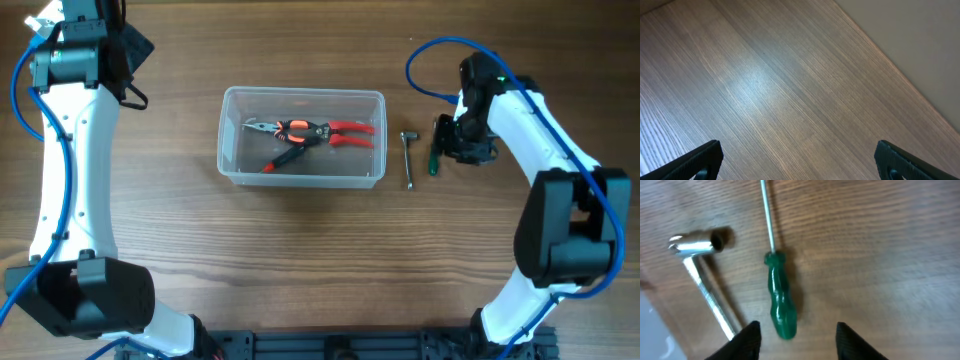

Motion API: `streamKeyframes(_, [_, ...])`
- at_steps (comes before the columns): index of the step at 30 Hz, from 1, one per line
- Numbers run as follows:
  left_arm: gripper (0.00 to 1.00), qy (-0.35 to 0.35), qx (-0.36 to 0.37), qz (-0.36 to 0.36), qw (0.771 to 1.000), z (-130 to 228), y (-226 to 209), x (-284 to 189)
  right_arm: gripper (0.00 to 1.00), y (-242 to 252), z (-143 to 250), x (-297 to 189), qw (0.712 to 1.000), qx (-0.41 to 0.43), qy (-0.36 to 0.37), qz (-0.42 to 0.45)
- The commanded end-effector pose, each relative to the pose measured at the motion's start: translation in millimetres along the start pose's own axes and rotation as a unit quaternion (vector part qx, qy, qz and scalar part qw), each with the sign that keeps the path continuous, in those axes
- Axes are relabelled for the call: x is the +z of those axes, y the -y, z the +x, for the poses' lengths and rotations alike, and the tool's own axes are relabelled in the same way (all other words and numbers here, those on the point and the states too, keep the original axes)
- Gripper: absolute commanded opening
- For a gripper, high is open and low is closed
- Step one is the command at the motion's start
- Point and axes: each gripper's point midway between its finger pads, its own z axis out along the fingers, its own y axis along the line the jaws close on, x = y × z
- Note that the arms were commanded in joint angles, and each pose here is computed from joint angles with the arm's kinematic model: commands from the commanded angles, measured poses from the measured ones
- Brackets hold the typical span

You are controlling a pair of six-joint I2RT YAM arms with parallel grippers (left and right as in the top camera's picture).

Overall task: Pack container
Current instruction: 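Grasp the green-handled screwdriver with the right gripper, then carry the green screwdriver over the container with the right gripper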

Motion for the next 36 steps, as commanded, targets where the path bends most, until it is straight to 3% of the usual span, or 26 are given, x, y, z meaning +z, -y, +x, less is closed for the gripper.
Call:
streamKeyframes(1, [1.00, 0.014, 0.002, 0.003, 1.000, -8, -3, -10, 0.41, 0, 8, 26, 1.000, 0.004, -0.027, 0.002])
streamKeyframes(11, [1.00, 0.014, 0.002, 0.003, 1.000, -8, -3, -10, 0.39, 7, 22, 62, 0.997, 0.007, -0.078, 0.018])
streamKeyframes(13, [1.00, 0.014, 0.002, 0.003, 1.000, -8, -3, -10, 0.28, 7, 22, 63, 0.997, 0.006, -0.079, 0.018])
streamKeyframes(14, [1.00, 0.014, 0.002, 0.003, 1.000, -8, -3, -10, 0.15, 7, 21, 63, 0.997, 0.003, -0.078, 0.018])
streamKeyframes(16, [1.00, 0.014, 0.002, 0.003, 1.000, -8, -3, -10, 0.04, 10, 20, 63, 0.997, 0.001, -0.074, 0.026])
streamKeyframes(22, [1.00, 0.014, 0.002, 0.003, 1.000, -8, -3, -10, 0.04, 14, 12, 48, 0.997, -0.029, -0.058, 0.041])
streamKeyframes(25, [1.00, 0.014, 0.002, 0.003, 1.000, -8, -3, -10, 0.04, 5, -6, 14, 0.999, -0.044, -0.016, 0.029])
streamKeyframes(30, [1.00, 0.014, 0.002, 0.003, 1.000, -8, -3, -10, 0.04, -31, -41, -91, 0.989, -0.071, 0.126, -0.024])
streamKeyframes(36, [1.00, 0.014, 0.002, 0.003, 1.000, -8, -3, -10, 0.04, -106, -34, -216, 0.927, -0.219, 0.292, -0.091])
